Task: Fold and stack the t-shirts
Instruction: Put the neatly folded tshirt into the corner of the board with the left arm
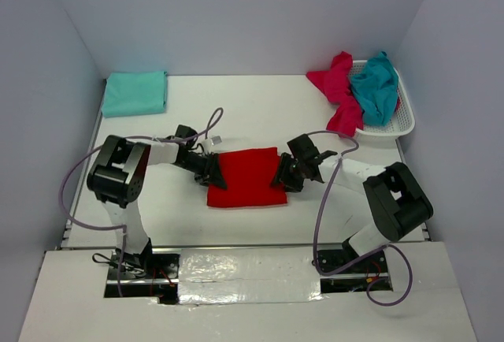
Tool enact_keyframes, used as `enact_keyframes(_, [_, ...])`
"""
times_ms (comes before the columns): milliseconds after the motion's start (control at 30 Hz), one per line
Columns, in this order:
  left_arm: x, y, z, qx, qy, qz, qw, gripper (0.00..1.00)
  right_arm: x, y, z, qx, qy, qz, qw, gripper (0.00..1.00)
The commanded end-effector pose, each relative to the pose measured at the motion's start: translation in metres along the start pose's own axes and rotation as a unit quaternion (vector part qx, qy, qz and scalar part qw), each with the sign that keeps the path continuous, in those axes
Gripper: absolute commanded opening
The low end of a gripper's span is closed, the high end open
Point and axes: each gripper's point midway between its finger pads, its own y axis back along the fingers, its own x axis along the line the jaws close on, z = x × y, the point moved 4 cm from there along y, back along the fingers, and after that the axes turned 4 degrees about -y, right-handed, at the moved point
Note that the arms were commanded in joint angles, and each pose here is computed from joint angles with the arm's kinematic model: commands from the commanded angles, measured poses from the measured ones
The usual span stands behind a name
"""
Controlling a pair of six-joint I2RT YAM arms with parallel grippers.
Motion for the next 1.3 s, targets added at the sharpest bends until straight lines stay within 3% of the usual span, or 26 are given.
enact_keyframes(0, [0.035,-0.01,-0.011,0.029,0.045,0.035,0.998,0.29,0.004,-0.004,-0.001,-0.006,-0.006,0.013,1.0,0.55])
enact_keyframes(33, [0.037,-0.006,-0.002,0.023,0.051,0.039,0.998,0.0,0.005,-0.002,0.0,-0.008,-0.006,0.016,1.0,0.55])
enact_keyframes(133, [0.042,0.018,0.024,-0.004,0.032,0.072,0.997,0.0,0.009,0.009,0.005,-0.023,0.0,0.022,1.0,0.55])
enact_keyframes(267, [0.028,0.06,0.073,-0.057,-0.069,0.125,0.988,0.0,0.014,0.032,0.016,-0.05,0.023,0.009,0.998,0.55])
enact_keyframes(333, [0.024,0.081,0.111,-0.08,-0.143,0.171,0.971,0.0,0.02,0.045,0.025,-0.068,0.04,0.014,0.997,0.55])
enact_keyframes(400, [0.033,0.091,0.127,-0.064,-0.189,0.205,0.958,0.0,0.019,0.054,0.028,-0.077,0.046,0.005,0.996,0.55])
enact_keyframes(433, [0.031,0.107,0.154,-0.078,-0.216,0.249,0.941,0.0,0.02,0.058,0.032,-0.083,0.05,0.003,0.995,0.55])
enact_keyframes(467, [0.046,0.106,0.159,-0.052,-0.233,0.268,0.933,0.0,0.019,0.061,0.036,-0.092,0.053,0.002,0.994,0.55])
enact_keyframes(500, [0.038,0.122,0.19,-0.073,-0.262,0.293,0.917,0.0,0.02,0.063,0.039,-0.098,0.058,0.002,0.994,0.55])
enact_keyframes(533, [0.049,0.13,0.202,-0.064,-0.261,0.338,0.902,0.0,0.02,0.065,0.042,-0.101,0.072,0.001,0.992,0.55])
enact_keyframes(567, [0.076,0.12,0.204,-0.022,-0.248,0.355,0.901,0.0,0.017,0.063,0.047,-0.105,0.074,-0.011,0.992,0.55])
enact_keyframes(600, [0.062,0.144,0.243,-0.062,-0.271,0.389,0.878,0.0,0.016,0.063,0.05,-0.105,0.079,-0.018,0.991,0.55])
enact_keyframes(667, [0.096,0.151,0.261,-0.051,-0.254,0.448,0.856,0.0,0.014,0.064,0.058,-0.102,0.091,-0.04,0.99,0.55])
enact_keyframes(700, [0.087,0.168,0.284,-0.087,-0.269,0.473,0.834,0.0,0.014,0.065,0.059,-0.101,0.094,-0.043,0.989,0.55])
enact_keyframes(1000, [0.1,0.264,0.317,-0.171,-0.286,0.639,0.694,0.0,0.011,0.064,0.058,-0.095,0.104,-0.05,0.989,0.55])
enact_keyframes(1033, [0.089,0.289,0.325,-0.206,-0.29,0.653,0.669,0.0,0.009,0.063,0.057,-0.092,0.104,-0.052,0.989,0.55])
enact_keyframes(1133, [0.077,0.331,0.328,-0.251,-0.28,0.66,0.651,0.0,0.006,0.06,0.054,-0.089,0.099,-0.051,0.99,0.55])
enact_keyframes(1267, [0.062,0.354,0.326,-0.279,-0.297,0.654,0.637,0.0,0.002,0.058,0.049,-0.087,0.096,-0.051,0.99,0.55])
